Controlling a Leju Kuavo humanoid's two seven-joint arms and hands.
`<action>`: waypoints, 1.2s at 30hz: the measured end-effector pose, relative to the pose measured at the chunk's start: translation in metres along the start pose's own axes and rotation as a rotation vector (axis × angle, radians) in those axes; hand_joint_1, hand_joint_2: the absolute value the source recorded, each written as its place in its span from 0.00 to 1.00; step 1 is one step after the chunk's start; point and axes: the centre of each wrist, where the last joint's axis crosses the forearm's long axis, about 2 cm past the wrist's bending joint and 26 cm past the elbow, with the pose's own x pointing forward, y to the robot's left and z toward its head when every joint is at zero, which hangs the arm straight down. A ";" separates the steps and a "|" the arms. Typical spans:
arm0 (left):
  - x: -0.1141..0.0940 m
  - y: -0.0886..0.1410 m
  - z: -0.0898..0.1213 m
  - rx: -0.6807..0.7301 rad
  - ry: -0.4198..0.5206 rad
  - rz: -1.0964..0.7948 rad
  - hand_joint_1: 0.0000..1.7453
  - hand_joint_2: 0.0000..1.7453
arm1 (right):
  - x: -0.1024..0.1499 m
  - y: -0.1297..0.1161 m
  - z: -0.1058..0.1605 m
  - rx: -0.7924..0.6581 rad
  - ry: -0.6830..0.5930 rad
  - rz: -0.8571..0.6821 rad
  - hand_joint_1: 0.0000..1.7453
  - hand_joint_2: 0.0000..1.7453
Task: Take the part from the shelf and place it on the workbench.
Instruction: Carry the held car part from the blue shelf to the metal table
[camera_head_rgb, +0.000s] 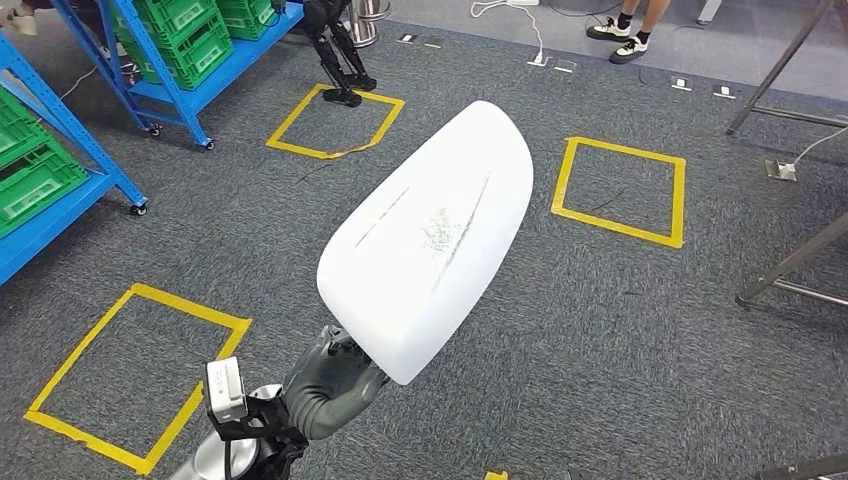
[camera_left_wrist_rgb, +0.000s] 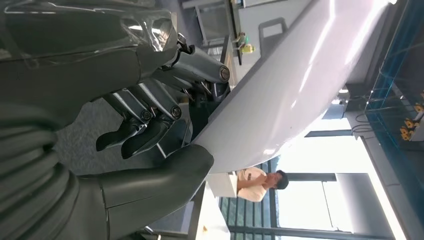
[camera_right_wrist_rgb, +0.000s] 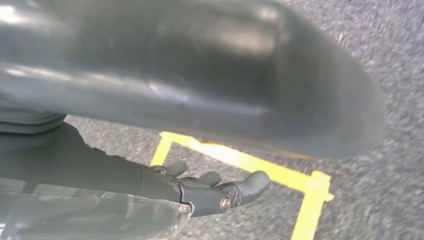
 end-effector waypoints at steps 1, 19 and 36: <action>0.000 0.000 0.001 0.002 0.001 0.001 1.00 1.00 | -0.002 -0.001 0.001 -0.001 0.003 0.002 0.00 0.00; 0.002 0.005 0.009 0.046 0.026 -0.053 1.00 1.00 | -0.005 0.012 0.000 0.042 0.017 0.003 0.00 0.00; 0.013 0.007 -0.010 0.020 0.007 -0.134 1.00 1.00 | 0.015 0.009 -0.004 0.057 -0.025 0.017 0.00 0.00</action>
